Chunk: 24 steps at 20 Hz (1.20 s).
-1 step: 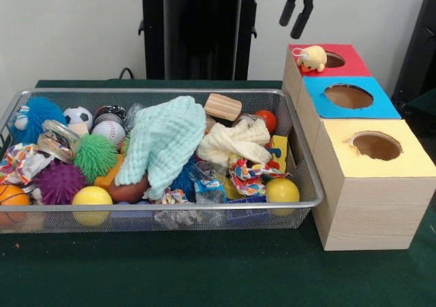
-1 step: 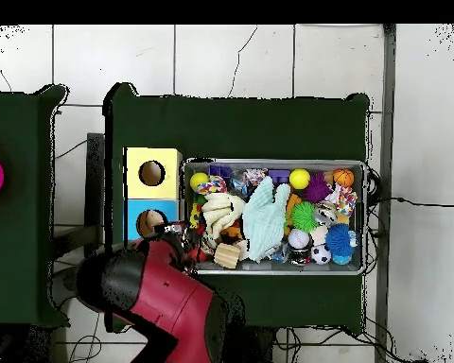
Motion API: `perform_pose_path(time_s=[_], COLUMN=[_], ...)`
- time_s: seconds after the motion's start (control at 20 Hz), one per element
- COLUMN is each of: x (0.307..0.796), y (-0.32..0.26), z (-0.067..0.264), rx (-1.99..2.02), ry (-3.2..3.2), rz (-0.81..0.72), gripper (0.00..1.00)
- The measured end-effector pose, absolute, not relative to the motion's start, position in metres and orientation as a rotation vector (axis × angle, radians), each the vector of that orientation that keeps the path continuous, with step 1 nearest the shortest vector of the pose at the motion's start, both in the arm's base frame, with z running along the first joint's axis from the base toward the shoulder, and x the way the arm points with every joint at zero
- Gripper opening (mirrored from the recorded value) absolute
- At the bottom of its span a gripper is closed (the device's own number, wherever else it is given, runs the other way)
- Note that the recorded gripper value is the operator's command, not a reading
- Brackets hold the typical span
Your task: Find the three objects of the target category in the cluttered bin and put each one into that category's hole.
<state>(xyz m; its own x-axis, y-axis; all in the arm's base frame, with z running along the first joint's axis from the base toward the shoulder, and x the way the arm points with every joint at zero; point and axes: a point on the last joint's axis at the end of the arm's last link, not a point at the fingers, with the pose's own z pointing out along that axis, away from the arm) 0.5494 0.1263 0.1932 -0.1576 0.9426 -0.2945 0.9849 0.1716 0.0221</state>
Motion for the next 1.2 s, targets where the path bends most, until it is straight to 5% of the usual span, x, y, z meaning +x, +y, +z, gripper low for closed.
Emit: perform_pose_path(time_s=[0.65, 1.2], x=[0.549, 0.566], y=[0.106, 0.075], z=[0.179, 0.12], rx=[1.785, 1.767], ry=[2.249, 2.283], rz=[-0.329, -0.274], gripper=[1.0, 1.0])
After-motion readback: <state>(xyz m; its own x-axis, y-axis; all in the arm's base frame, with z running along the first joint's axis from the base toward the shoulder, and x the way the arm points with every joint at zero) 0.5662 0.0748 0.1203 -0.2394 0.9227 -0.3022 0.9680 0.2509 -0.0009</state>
